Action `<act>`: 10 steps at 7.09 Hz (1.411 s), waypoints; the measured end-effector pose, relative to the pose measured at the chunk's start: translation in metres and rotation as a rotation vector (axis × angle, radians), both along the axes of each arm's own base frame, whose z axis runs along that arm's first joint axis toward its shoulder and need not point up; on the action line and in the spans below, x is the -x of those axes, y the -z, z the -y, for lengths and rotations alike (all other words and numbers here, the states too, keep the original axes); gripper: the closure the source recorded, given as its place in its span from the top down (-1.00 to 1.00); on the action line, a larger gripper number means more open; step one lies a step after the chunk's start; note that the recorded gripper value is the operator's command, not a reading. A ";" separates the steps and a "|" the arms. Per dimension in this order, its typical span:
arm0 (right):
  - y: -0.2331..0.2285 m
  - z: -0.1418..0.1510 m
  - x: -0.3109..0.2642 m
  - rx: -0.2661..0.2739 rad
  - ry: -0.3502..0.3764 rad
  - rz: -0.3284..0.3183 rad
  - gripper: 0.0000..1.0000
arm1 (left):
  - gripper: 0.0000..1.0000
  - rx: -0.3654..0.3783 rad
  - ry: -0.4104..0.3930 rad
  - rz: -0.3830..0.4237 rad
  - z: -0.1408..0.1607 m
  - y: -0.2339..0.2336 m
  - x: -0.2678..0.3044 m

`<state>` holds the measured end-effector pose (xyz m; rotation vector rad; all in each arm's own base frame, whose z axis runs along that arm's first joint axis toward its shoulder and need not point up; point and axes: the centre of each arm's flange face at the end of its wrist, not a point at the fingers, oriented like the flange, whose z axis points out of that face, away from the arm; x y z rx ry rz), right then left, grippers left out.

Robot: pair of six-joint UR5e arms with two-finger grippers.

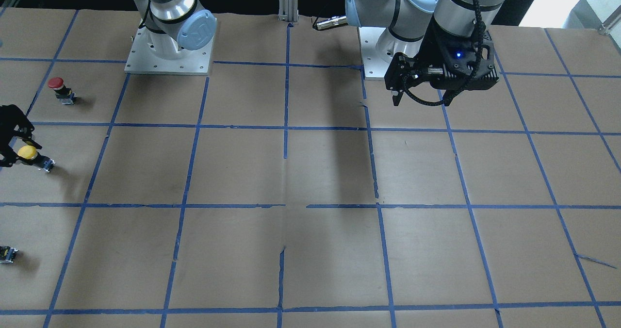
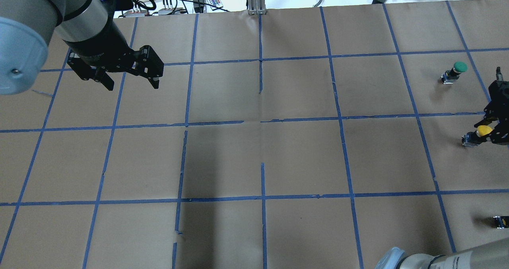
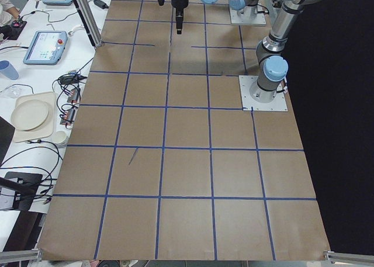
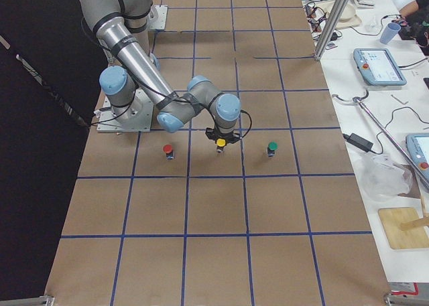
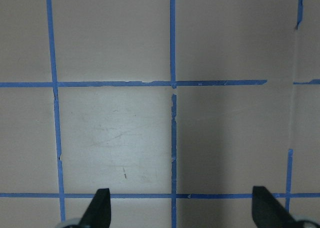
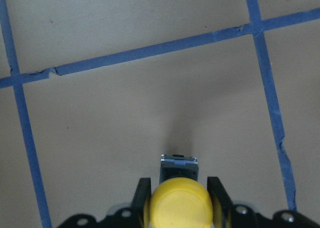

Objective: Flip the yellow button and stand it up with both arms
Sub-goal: 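Open the right gripper and release the standing yellow button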

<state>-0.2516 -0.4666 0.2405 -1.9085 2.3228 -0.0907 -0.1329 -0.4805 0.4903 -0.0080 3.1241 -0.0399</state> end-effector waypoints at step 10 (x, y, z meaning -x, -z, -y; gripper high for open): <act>0.005 0.003 0.002 -0.007 0.024 0.010 0.80 | 1.00 0.009 -0.026 -0.008 0.002 -0.005 -0.004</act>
